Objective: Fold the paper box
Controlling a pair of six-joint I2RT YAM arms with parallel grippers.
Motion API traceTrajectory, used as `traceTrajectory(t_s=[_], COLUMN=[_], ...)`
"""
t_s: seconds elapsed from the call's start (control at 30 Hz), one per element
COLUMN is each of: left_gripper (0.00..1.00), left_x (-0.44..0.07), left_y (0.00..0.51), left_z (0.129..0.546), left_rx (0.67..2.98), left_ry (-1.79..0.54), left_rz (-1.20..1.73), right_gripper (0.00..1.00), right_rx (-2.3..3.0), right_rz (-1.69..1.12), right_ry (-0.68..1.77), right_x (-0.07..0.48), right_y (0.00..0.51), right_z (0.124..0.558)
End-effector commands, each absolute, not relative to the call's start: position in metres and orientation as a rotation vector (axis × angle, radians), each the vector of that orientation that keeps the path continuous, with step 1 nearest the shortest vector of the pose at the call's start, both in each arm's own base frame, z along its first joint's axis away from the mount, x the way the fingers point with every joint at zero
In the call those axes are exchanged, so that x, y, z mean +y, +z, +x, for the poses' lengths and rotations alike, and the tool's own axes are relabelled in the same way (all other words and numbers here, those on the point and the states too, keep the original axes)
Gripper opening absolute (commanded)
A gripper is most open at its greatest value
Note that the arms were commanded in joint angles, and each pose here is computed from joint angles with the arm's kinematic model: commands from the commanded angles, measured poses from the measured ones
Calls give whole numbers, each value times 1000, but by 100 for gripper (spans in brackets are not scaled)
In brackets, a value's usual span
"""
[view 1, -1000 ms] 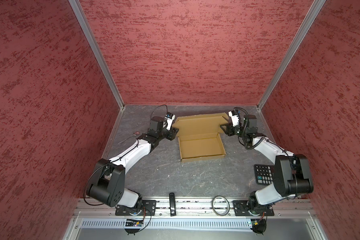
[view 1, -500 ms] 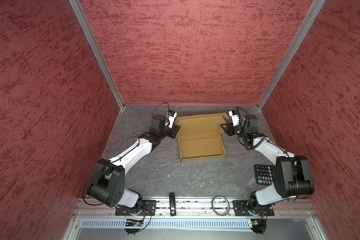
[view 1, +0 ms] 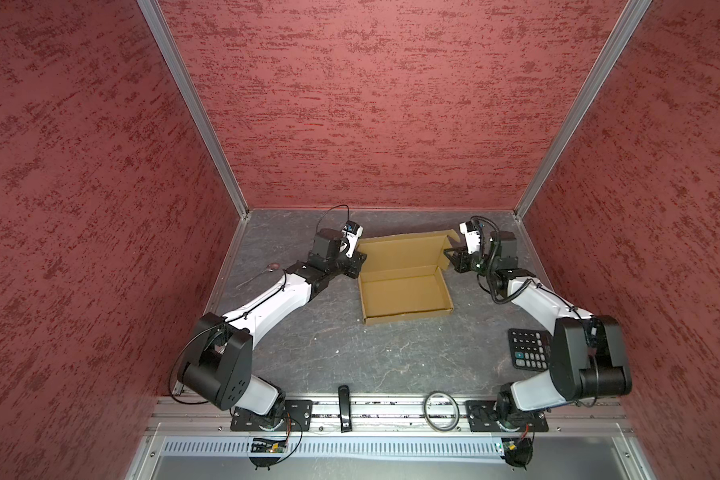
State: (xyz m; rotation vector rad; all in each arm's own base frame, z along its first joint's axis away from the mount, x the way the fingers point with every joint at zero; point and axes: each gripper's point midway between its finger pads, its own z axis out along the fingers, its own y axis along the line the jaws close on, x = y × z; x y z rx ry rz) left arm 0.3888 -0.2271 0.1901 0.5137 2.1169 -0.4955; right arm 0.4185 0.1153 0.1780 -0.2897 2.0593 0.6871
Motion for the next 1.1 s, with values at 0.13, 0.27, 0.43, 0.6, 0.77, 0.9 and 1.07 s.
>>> traceTrajectory(t_s=[0.13, 0.27, 0.43, 0.6, 0.77, 0.9, 1.07], left_gripper=[27, 26, 27, 26, 23, 22, 24], left_x=[-231, -231, -233, -234, -229, -224, -226], left_y=[184, 185, 187, 189, 193, 197, 195], left_z=[392, 395, 397, 400, 413, 425, 427], left_rx=[2166, 2176, 2182, 2171, 2157, 2143, 2149], left_ry=[-450, -440, -441, -431, -401, -394, -422], left_rz=[487, 462, 446, 447, 450, 450, 452], right_gripper=[15, 15, 15, 14, 14, 16, 15], right_rx=[2020, 2026, 2033, 2048, 2052, 2059, 2066], right_rz=[-306, -313, -313, -305, -296, -274, -246], right_ry=[670, 663, 647, 625, 618, 611, 595], right_x=[125, 131, 136, 140, 146, 147, 147], right_y=[197, 198, 197, 195, 195, 191, 186], right_z=[408, 404, 399, 396, 388, 380, 373])
